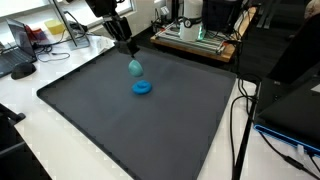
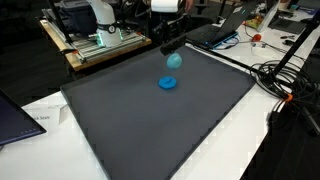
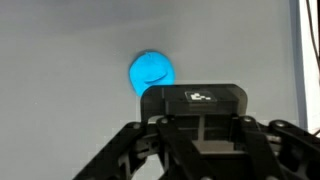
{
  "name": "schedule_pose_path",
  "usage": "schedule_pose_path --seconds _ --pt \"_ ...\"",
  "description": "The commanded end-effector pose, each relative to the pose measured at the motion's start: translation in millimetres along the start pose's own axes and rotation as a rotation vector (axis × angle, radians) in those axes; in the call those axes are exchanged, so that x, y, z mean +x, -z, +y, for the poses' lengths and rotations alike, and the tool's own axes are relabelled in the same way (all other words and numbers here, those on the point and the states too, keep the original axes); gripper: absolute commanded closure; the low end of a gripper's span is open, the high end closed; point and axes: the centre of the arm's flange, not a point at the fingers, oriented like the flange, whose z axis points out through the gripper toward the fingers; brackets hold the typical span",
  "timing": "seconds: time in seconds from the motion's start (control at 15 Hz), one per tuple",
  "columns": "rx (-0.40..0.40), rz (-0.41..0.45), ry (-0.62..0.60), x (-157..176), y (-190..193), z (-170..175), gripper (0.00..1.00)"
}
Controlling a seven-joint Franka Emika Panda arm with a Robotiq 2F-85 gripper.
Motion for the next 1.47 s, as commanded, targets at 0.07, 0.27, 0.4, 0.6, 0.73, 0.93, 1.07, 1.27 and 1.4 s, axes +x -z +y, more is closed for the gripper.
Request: schedule_pose_path --seconds 0.07,0.27,0.4,0.6,0.73,0.93,1.07,1.27,1.4 --pt "-0.02 0.1 -0.036 -46 -6 11 0.78" --pt "-0.022 0.157 -0.022 -66 -12 24 0.78" --pt "-0.034 0.203 0.001 -81 -17 30 0.78" --pt "-0.059 0.289 0.056 -102 -26 33 0.78" --pt "-0.094 0.35 0.097 -112 -32 32 0.78" --pt "-0.135 0.403 0.147 -122 -39 26 0.78" --pt "-0.16 0.448 0.189 -129 -42 20 0.78" --pt "-0.151 0.433 0.183 -114 -46 18 0.53" --pt "-0.154 0.44 0.198 -118 -46 15 0.53"
